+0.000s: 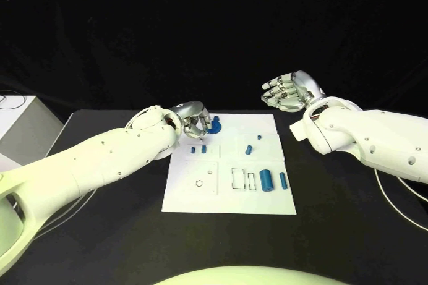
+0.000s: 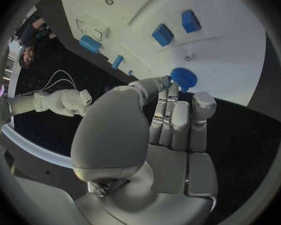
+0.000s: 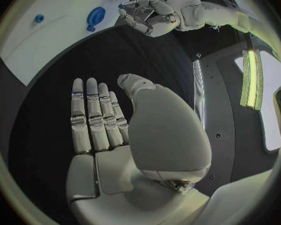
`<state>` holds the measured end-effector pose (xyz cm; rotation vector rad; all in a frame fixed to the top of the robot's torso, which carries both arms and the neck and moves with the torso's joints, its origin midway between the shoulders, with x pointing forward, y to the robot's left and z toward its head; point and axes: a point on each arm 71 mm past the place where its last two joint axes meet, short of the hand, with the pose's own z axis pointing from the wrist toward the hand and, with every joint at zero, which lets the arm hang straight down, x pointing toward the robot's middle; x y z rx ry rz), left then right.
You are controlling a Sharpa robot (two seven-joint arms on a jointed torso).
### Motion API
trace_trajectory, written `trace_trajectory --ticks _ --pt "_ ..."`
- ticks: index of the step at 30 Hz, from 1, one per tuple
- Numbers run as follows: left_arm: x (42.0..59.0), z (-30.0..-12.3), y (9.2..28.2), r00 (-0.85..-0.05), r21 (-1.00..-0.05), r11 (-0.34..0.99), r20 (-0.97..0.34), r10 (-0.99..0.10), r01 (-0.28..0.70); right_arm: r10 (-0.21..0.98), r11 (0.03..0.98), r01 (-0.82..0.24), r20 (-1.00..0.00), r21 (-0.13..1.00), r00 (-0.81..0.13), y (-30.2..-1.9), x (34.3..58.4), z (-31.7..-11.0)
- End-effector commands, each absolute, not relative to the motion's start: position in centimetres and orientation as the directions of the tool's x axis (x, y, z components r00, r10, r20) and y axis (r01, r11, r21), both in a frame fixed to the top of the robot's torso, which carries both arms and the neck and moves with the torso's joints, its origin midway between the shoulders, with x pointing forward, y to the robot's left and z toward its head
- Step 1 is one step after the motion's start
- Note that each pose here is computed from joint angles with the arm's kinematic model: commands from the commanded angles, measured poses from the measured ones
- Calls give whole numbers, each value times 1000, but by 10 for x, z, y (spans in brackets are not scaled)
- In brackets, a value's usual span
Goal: Assemble the parts on the task board
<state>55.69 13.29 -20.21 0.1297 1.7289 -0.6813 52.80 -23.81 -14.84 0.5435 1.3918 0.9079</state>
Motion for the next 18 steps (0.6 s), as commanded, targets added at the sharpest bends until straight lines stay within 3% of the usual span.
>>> trace_trajectory --ticks 1,18 --pt "556 -204 134 -324 -380 821 -912 -253 427 798 569 -239 -599 787 -70 -237 527 -147" --pt "561 -211 144 -332 -349 847 -917 -220 400 798 569 -240 -598 787 -70 -237 527 -147"
